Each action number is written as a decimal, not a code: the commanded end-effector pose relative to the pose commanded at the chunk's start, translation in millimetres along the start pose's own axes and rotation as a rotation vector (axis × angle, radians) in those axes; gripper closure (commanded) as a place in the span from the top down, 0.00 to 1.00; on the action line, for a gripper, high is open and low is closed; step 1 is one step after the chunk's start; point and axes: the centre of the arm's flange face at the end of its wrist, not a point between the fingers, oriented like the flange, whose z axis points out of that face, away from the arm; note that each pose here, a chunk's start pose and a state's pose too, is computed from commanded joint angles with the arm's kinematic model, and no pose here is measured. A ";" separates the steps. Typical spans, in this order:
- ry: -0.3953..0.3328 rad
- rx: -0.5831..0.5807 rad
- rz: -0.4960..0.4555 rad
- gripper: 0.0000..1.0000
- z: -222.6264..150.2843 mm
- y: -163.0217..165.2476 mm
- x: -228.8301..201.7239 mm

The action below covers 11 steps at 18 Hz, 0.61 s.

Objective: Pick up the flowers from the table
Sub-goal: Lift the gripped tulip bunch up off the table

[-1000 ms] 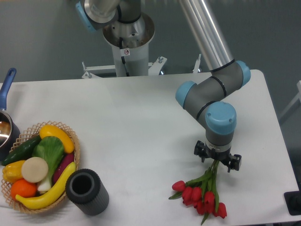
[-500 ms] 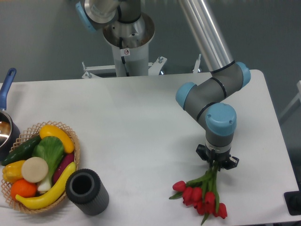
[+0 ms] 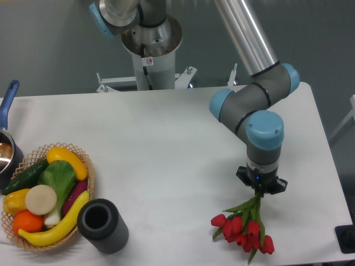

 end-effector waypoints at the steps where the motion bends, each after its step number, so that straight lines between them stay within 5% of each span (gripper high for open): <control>1: -0.004 0.001 -0.002 0.08 -2.5 1.0 -2.9; 11: 0.034 -0.007 0.054 0.07 -36.9 -12.7 -31.3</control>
